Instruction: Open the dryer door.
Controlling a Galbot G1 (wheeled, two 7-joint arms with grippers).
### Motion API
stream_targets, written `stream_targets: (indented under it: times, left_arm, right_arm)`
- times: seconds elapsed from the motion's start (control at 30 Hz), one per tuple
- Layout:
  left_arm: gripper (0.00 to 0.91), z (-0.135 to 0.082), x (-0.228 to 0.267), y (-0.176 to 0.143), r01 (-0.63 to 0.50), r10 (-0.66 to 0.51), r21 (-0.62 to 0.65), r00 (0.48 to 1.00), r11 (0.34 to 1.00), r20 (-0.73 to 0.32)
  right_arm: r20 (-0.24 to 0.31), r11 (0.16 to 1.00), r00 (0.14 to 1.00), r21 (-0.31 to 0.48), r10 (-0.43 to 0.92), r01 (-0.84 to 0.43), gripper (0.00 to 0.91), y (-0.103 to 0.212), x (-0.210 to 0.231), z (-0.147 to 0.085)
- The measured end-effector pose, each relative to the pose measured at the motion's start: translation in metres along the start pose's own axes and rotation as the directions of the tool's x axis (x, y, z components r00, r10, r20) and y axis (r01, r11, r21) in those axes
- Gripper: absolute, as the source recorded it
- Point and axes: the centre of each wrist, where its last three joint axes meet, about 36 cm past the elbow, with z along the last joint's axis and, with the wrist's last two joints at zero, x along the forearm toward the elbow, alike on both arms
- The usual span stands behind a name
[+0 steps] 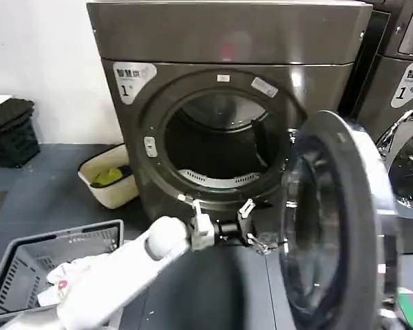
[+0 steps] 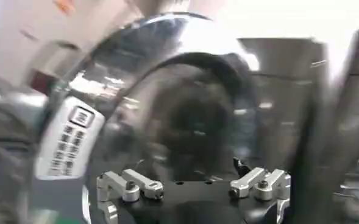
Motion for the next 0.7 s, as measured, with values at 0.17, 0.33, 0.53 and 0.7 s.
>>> stream_targets:
  times: [0.17,0.33,0.53,0.7]
  left_arm:
    - [0.907,-0.003,-0.022,-0.003,-0.04,0.04,-0.008,0.999,0.999,0.015]
    - [0.907,-0.008,-0.045,-0.002,-0.062,0.063,-0.026,0.998,0.998,0.027]
    - [0.907,-0.013,-0.069,0.001,-0.059,0.061,-0.059,0.998,0.997,0.03]
    - [0.907,-0.015,-0.084,0.003,-0.043,0.045,-0.095,0.999,0.995,0.022]
  right_arm:
    - [-0.089,0.946,0.944,0.097,0.319,-0.311,0.907,0.024,0.047,-0.003]
    - [-0.168,0.771,0.754,0.209,0.635,-0.602,0.907,0.045,0.078,-0.011]
    - [-0.241,0.469,0.404,0.375,0.882,-0.8,0.907,0.064,0.101,-0.023]
    - [-0.241,0.251,0.142,0.519,0.96,-0.817,0.907,0.081,0.122,-0.027]
